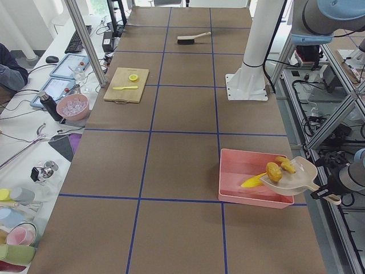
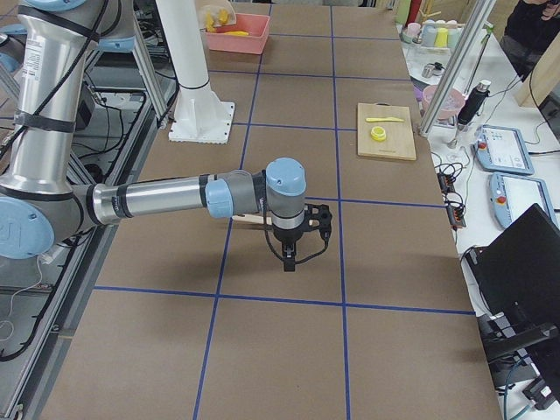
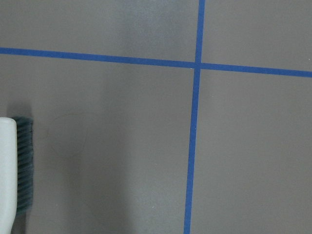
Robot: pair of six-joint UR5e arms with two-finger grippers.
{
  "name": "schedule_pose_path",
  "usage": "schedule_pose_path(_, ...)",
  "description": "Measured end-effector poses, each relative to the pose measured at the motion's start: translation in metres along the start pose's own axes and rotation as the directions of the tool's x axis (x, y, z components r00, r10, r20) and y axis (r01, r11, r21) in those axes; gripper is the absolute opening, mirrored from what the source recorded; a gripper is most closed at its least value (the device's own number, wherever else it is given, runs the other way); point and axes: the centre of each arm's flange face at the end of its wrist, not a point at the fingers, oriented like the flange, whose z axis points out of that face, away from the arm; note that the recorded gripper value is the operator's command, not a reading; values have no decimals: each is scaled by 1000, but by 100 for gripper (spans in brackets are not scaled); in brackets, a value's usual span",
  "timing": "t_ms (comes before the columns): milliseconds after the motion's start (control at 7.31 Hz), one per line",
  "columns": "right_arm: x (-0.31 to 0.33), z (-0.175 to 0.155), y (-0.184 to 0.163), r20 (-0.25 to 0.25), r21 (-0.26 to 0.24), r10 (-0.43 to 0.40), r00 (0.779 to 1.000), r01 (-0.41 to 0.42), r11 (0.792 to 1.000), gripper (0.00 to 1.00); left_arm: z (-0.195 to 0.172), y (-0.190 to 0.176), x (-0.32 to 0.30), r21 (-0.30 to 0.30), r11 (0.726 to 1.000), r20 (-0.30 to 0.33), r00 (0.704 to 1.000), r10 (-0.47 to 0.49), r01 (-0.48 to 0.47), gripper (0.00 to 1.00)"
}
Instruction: Sweep and dump trash into bin
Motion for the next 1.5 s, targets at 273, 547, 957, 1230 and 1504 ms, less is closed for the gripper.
schedule_pose_path(273, 18, 12, 6, 16, -24, -7, 1000, 8, 1000, 100, -4, 9, 7, -74, 997, 2, 1000, 11, -11, 0)
schedule_pose_path(547, 30, 17, 2, 9, -28, 16, 1000, -16, 999, 100, -10, 11, 10, -131, 991, -4, 1000, 28, -28, 0)
schedule_pose_path(957, 35, 21, -19, -7, -20, 61, 998, -61, 998, 100, -19, -6, 7, -144, 990, -1, 1000, 2, -2, 0)
schedule_pose_path(1230, 34, 20, -24, -6, -17, 65, 998, -65, 998, 100, -21, -14, 3, -157, 987, 43, 999, -12, 19, 0)
schedule_pose_path(1504, 28, 15, -31, -3, -3, 58, 998, -58, 998, 100, -24, -20, -4, -188, 981, 107, 994, -16, 36, 0)
